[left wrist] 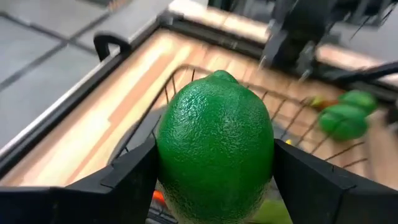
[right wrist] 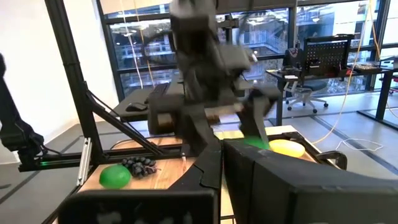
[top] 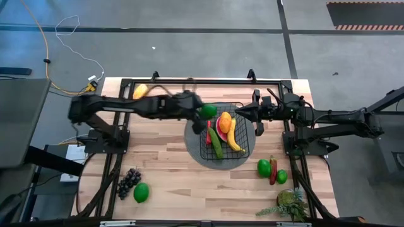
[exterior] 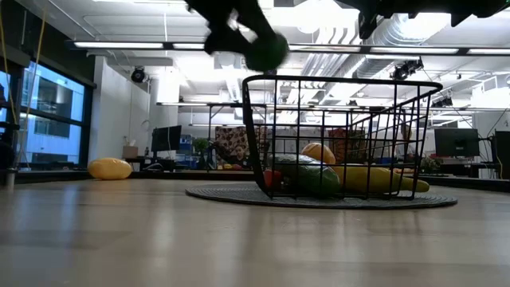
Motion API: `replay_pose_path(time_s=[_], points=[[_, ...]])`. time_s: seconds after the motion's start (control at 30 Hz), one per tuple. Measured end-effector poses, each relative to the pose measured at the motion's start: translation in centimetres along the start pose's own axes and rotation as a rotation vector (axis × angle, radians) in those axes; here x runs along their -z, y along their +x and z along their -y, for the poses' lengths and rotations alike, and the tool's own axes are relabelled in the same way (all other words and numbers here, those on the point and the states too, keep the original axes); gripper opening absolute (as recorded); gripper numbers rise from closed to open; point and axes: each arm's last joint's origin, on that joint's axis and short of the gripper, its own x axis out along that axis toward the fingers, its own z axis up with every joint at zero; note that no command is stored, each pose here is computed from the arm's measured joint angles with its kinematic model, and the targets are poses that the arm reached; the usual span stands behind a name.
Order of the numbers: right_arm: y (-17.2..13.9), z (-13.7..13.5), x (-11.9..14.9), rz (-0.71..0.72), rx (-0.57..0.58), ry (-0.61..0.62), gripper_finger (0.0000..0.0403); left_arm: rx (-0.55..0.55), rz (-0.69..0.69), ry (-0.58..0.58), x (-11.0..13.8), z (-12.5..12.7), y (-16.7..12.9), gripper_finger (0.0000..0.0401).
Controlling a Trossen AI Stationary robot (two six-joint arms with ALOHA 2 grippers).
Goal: Build produce basket
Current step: Put the green lime into the black wire basket
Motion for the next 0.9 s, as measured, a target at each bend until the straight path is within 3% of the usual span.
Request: replay_pose_path(time_s=[0.2,0.43,0.63,0.9], points=[[0.0,0.0,0.0,0.000,0.000,0.000,0.0000,-0.014,-0.117,0.005,-0.2,0.5,4.9,0.0275],[0.0,0.0,0.0,0.000,0.008,0.019,0.0000,-0.046,-0.232,0.067,0.2,0.2,8.4,0.0275],[0.0,0.0,0.0,0.000,0.008,0.019,0.0000,-0.064,-0.341,0.179,1.3,-0.6,9.3,0.0275],[0.0,0.0,0.0,0.000,0.008,0.019,0.0000,-0.016,-0.373,0.284,1.5,-1.6,9.9,0.0275]])
